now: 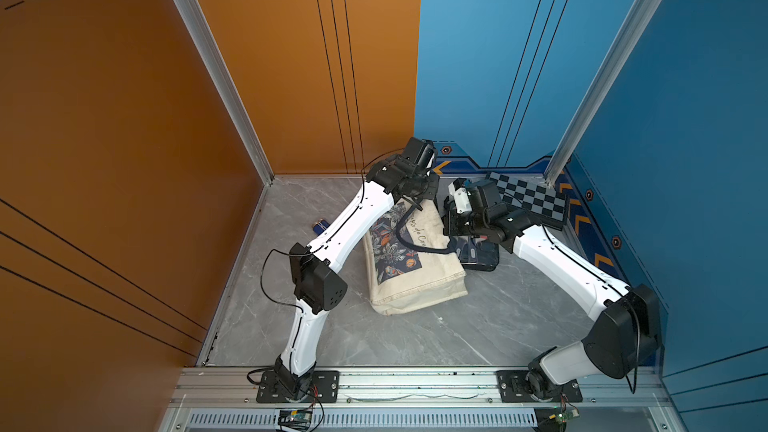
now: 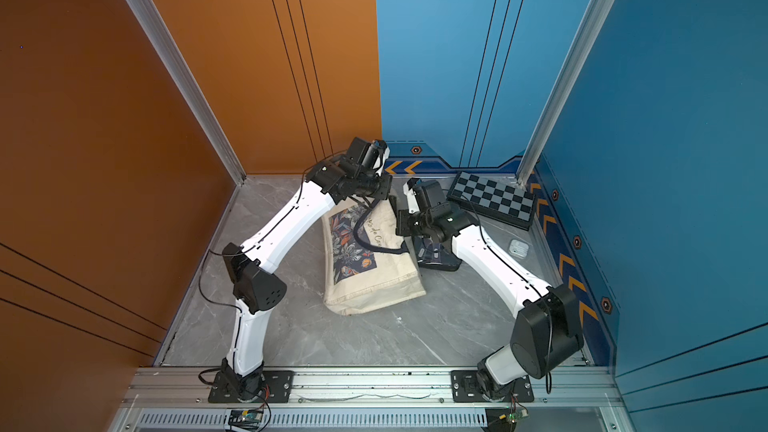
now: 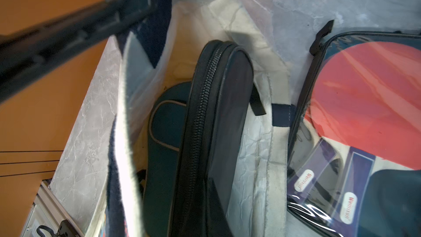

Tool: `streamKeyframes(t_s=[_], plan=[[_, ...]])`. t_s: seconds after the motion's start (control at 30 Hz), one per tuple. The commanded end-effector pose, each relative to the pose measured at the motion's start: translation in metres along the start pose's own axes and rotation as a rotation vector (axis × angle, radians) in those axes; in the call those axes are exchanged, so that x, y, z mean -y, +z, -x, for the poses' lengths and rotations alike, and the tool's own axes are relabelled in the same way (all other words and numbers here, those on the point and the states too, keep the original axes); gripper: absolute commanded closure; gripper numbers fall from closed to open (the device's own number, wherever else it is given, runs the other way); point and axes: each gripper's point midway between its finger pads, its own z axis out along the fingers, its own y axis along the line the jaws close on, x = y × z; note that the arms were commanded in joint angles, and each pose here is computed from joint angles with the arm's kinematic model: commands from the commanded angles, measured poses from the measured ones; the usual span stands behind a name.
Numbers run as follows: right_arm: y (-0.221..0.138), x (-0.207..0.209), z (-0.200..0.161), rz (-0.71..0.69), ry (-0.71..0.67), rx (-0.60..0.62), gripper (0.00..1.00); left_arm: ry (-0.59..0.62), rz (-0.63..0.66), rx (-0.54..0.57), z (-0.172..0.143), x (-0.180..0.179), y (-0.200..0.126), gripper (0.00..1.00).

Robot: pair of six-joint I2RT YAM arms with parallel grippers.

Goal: Remove the ping pong set from the canvas bag
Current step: Pick up the canvas bag from the center of the board.

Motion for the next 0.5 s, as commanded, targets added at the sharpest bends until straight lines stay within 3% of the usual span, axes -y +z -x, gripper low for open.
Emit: streamKeyframes(t_s=[0.0,0.1,0.23,0.47], plan=[[-0.032,-0.013,0.019,0.053,-0.029,0.078,1.00,-0.025,-0.100,0.168,0.049,0.028,-0.043,1.00],[-0.041,-0.019,0.024,0.060,-0.041,0.093,1.00,-0.032,-0.142,0.197,0.057,0.033,-0.066,1.00],[-0.039,-0.035,0.025,0.078,-0.065,0.093,1.00,-0.046,-0.155,0.178,0.051,0.012,-0.090,1.00],[-0.008,-0.044,0.013,0.055,-0.085,0.039,1.00,-0.176,-0.209,0.063,0.003,-0.091,-0.076,1.00]])
